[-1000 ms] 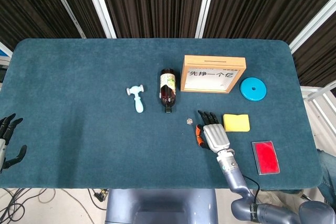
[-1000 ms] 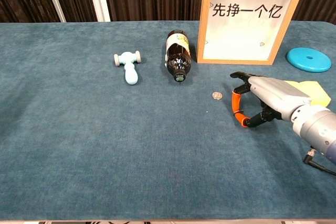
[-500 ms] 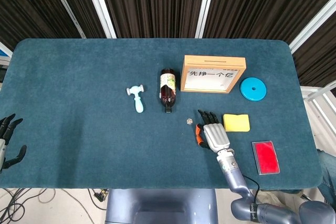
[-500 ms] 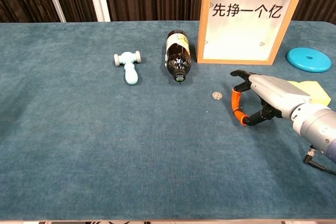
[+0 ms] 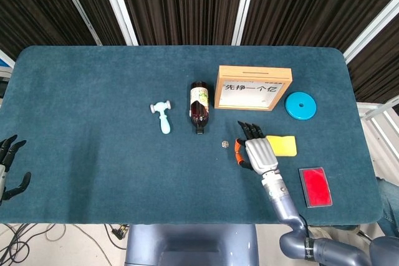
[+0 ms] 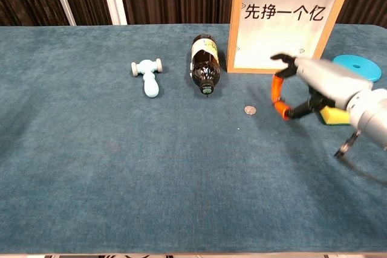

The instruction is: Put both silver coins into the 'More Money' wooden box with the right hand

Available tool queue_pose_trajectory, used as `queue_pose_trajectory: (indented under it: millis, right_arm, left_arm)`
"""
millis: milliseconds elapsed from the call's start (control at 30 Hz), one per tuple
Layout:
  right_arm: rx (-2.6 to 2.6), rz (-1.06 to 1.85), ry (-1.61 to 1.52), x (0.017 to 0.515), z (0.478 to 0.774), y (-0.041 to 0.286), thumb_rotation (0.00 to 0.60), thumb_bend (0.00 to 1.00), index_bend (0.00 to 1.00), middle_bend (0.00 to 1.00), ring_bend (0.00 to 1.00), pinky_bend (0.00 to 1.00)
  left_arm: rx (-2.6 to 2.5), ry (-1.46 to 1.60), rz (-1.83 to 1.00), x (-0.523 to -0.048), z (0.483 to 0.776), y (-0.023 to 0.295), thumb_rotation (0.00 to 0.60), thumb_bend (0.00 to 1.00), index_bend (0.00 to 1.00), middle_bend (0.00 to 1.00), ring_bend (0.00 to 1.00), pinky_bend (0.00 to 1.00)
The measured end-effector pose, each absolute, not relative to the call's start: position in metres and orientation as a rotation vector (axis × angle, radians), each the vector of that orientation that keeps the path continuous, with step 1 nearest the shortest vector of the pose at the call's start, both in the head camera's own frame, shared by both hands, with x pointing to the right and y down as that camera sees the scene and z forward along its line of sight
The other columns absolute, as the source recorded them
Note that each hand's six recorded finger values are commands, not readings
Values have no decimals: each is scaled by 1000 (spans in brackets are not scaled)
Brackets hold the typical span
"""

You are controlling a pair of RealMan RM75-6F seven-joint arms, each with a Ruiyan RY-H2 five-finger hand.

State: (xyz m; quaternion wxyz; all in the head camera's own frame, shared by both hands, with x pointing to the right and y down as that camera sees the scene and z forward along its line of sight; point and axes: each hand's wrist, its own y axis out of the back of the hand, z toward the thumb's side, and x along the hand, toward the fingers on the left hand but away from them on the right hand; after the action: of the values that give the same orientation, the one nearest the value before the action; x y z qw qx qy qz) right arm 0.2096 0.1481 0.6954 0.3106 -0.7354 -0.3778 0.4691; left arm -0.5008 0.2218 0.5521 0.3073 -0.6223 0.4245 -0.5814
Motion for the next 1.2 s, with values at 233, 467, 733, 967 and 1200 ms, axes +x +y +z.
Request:
queue_pose_trajectory:
  millis: [233,467,733,967,1200]
  right_arm:
    - [-1839,1170,-1006,212,641,97,600,595,734,47,0,0]
    - [-1839,1186,-1046,214,605,43,600,594,734,47,0,0]
    - [-1833,1231,-1069,211,577,-23,600,594,734,47,0,0]
    - [-1779,1319,-1047,215,568,-71,600,595,734,47,0,0]
    - [-1735,1445,-1002,223,572,-100,600,594,734,47,0,0]
  left_arm:
    - [-1652,1132,-1544,-502,553,222,600,399,136,0,0,5]
    - [-1651,1154,-1550,-503,553,221,600,399,136,0,0,5]
    - [-1646,1166,-1573,-507,556,221,600,399,136,0,0,5]
    - [-1629,1147,-1613,-510,561,221,600,399,136,0,0,7]
    - [-1616,1146,-1658,-513,565,223,600,399,136,0,0,14]
